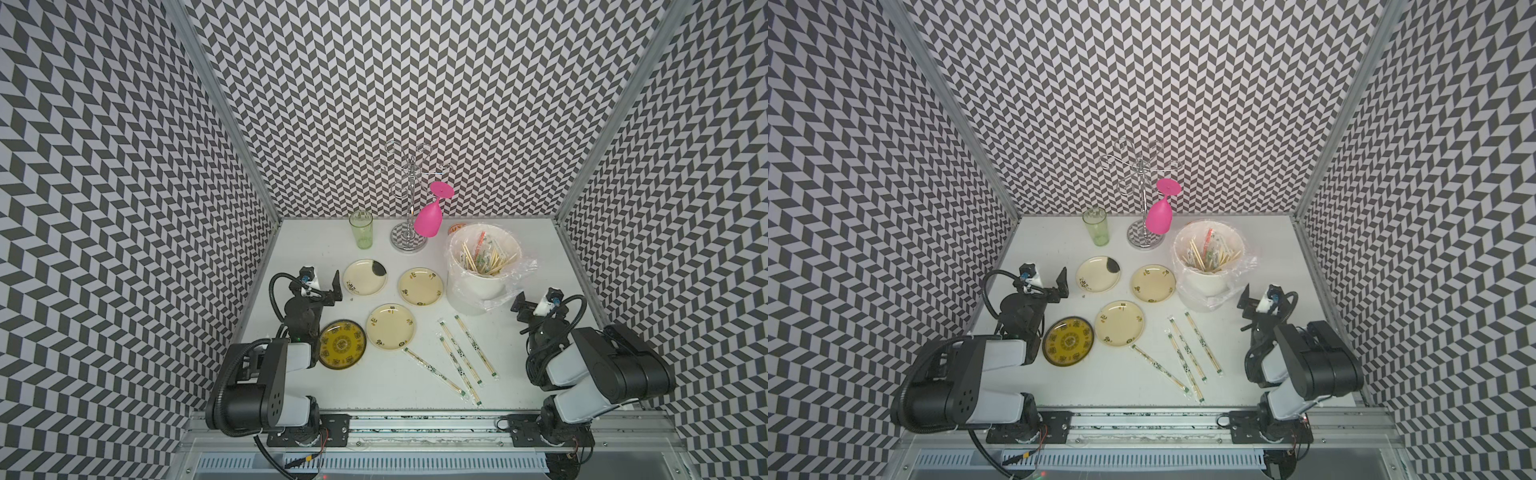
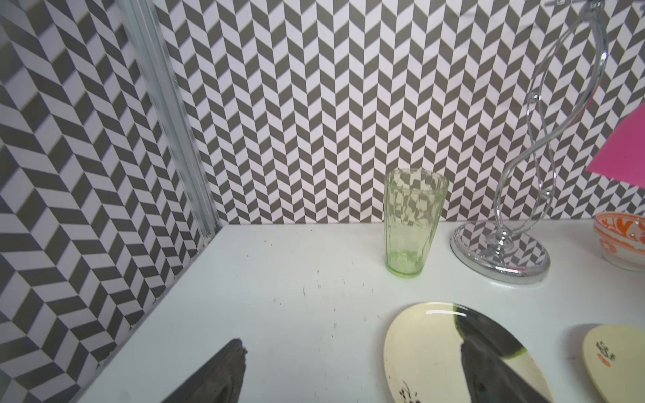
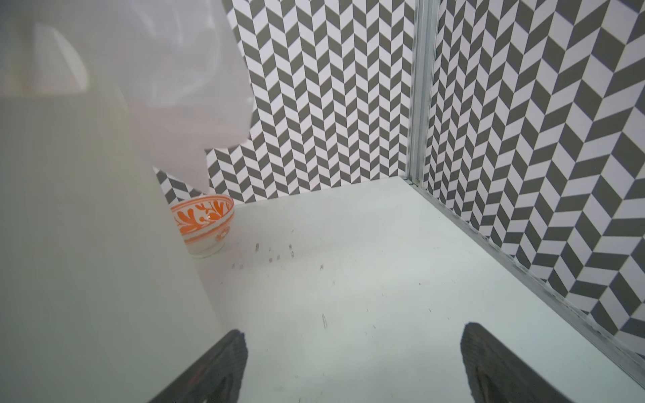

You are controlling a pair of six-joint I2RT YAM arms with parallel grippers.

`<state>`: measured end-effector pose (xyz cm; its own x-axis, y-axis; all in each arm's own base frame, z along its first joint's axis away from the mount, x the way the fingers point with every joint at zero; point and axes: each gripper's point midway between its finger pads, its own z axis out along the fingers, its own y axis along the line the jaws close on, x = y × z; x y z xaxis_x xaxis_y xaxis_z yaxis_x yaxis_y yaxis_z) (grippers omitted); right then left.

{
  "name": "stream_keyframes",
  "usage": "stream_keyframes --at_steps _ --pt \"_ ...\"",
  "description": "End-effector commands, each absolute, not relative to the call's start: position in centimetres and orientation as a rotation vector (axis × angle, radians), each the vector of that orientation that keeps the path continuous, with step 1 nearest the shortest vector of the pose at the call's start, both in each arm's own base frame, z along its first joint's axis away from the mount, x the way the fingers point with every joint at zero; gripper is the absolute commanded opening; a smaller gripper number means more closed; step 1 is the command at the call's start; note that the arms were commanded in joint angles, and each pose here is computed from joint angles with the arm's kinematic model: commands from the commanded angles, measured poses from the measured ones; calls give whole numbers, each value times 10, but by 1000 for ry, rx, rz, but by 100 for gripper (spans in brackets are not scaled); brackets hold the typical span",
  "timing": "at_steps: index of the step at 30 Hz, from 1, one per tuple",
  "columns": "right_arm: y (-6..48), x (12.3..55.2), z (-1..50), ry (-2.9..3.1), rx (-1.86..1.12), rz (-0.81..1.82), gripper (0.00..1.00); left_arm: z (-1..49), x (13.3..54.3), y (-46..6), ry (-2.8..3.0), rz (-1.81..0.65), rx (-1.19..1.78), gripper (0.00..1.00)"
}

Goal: Remove the packaging of disposable chopsticks
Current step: Pick up the disposable chopsticks from the center of the board.

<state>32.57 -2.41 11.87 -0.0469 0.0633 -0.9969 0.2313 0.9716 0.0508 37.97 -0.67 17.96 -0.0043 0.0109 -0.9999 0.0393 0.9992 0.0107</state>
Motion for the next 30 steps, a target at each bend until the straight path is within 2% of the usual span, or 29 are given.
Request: stream_keyframes --at_steps 1,15,22,30 --pt "-20 311 184 1336 216 -70 95 192 380 -9 1572 12 47 96" --pt "-34 288 205 1277 305 -94 95 226 373 -38 1510 -55 95 96" --pt "-34 310 208 1442 381 -55 93 260 373 -48 1480 -141 98 95" --pt "-30 310 238 1438 404 13 89 302 366 -54 1437 -177 122 93"
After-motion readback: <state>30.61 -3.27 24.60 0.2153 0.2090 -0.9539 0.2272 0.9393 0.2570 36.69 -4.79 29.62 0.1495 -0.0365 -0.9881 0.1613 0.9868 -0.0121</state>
